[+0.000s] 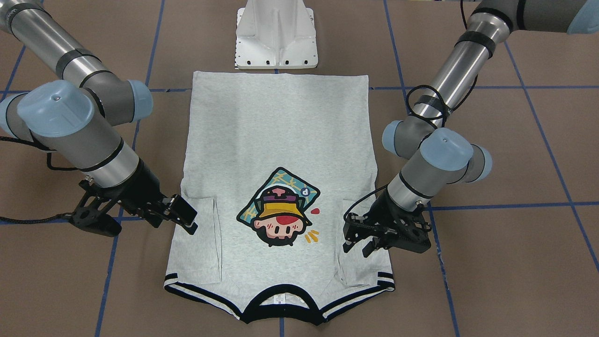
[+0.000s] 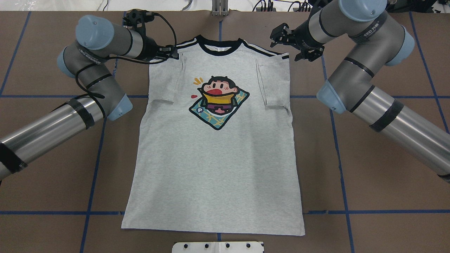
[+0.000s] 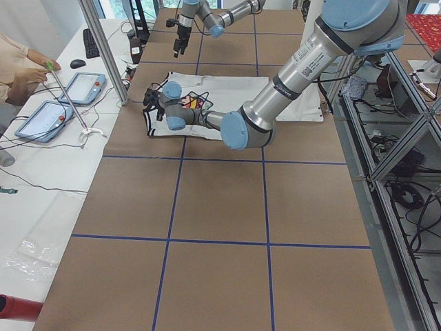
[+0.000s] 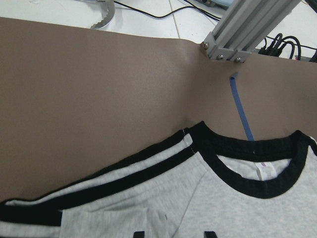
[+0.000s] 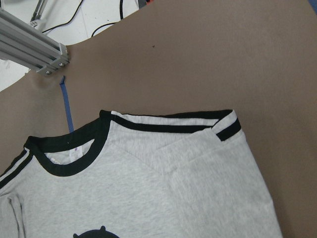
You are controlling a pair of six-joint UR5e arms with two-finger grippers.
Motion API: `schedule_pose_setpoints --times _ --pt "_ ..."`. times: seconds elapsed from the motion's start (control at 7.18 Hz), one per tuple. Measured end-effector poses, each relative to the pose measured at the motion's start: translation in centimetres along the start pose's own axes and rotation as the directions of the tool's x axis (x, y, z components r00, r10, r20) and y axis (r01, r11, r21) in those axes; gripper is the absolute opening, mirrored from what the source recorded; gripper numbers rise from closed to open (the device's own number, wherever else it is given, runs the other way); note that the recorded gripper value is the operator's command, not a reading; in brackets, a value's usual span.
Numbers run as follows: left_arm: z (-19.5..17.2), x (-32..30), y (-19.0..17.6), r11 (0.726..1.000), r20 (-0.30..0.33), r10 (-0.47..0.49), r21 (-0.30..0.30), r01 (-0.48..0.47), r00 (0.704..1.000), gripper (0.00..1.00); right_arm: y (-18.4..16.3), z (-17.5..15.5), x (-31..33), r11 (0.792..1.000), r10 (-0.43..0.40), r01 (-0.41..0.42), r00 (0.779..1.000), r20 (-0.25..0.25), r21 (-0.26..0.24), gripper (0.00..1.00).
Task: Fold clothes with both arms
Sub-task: 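Move both grippers down to the hem corners nearest the robot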
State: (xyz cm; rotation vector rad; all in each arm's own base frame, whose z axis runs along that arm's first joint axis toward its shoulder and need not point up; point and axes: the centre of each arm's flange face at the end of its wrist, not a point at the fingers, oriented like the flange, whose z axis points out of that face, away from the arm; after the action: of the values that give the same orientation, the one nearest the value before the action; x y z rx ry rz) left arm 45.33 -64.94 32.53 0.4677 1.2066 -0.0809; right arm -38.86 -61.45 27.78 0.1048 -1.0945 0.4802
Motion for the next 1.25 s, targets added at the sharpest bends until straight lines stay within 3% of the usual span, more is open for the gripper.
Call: schedule_pose_setpoints --times 0.42,0.7,0.98,1.25 --pt "-9.7 0.3 5.3 0.996 -0.051 -0.063 -0.062 0.060 0.997 0.74 14.8 -1.2 -3.3 0.997 0.073 -0.070 0.987 -0.143 0.026 1.00" --pt "-15.3 0.2 9.1 0.976 -0.091 -0.194 -0.118 0.183 0.977 0.83 24.9 -3.8 -0.8 0.988 0.153 -0.151 0.974 -0.166 0.028 1.00" --pt "-17.1 1.0 11.9 0.937 -0.095 -0.320 -0.180 0.300 0.943 0.83 32.3 -5.4 5.5 0.982 0.188 -0.187 0.954 -0.233 0.030 1.00" --pt "-17.2 1.8 16.2 0.902 -0.077 -0.380 -0.253 0.350 0.922 0.83 38.4 -4.9 9.5 0.962 0.274 -0.262 0.925 -0.264 0.081 1.00"
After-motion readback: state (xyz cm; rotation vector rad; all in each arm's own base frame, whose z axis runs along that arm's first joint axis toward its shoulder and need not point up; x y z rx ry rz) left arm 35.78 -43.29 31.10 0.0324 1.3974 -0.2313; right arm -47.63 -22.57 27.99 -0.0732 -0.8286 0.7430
